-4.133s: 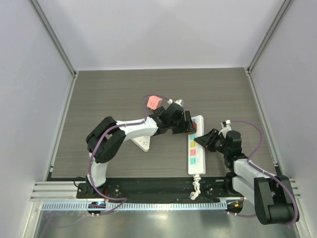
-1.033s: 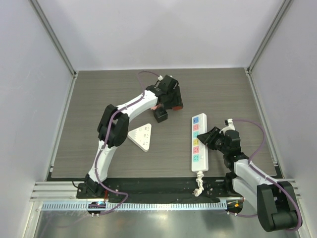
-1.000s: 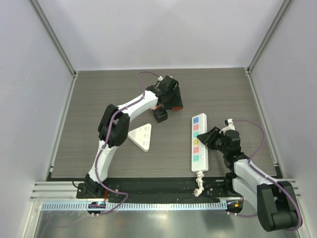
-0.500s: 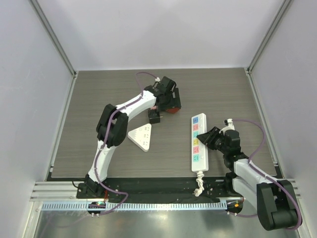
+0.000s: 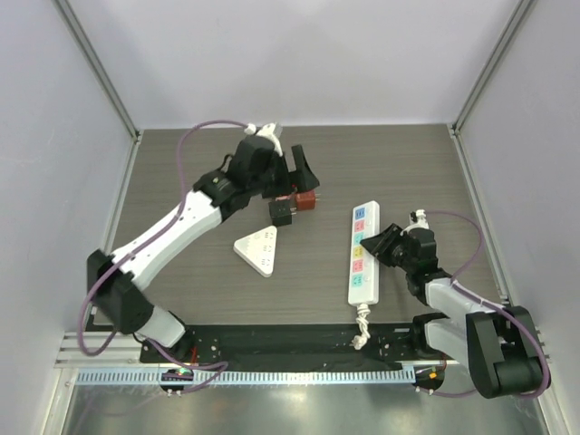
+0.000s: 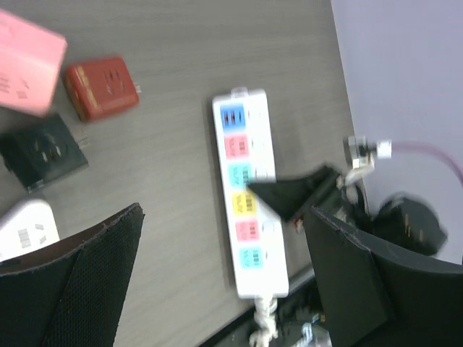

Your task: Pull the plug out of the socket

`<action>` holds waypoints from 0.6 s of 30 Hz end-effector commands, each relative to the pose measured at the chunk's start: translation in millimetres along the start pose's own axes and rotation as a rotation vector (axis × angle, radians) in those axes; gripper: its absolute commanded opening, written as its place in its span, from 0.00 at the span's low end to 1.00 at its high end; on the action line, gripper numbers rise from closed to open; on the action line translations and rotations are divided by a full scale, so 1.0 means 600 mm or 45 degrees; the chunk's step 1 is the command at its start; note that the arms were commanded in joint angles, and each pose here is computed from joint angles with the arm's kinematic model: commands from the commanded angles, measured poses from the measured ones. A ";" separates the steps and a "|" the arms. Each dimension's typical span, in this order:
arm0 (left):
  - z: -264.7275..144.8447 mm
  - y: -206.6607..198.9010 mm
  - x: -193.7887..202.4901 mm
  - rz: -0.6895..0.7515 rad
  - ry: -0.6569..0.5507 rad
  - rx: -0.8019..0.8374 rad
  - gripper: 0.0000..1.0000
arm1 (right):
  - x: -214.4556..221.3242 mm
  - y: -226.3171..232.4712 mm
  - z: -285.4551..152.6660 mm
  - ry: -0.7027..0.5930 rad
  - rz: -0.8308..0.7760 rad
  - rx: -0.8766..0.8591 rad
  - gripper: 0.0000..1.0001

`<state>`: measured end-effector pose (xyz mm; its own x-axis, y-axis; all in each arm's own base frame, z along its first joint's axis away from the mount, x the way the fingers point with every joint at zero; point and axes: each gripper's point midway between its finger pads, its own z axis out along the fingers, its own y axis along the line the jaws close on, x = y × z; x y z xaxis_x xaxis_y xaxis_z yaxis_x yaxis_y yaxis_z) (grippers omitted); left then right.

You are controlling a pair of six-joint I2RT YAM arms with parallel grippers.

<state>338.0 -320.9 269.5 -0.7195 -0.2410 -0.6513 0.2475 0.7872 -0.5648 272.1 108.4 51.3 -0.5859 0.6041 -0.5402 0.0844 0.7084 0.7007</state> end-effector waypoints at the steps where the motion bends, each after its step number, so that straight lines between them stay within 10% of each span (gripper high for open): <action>1: -0.025 -0.007 0.062 -0.015 0.066 0.133 0.93 | -0.083 0.055 0.017 -0.174 0.039 -0.068 0.01; 9: -0.139 0.070 0.182 -0.142 0.108 0.188 0.93 | -0.197 0.097 0.077 -0.341 0.030 -0.048 0.01; 18: -0.247 0.169 0.226 -0.091 -0.005 0.023 1.00 | -0.190 0.079 0.195 -0.015 -0.049 -0.214 0.01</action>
<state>174.5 -214.1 210.7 -0.7536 -0.3003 -0.5847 0.2487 0.6931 -0.6765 420.4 103.1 63.2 -0.5658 0.6186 -0.5452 0.1132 0.7132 0.6918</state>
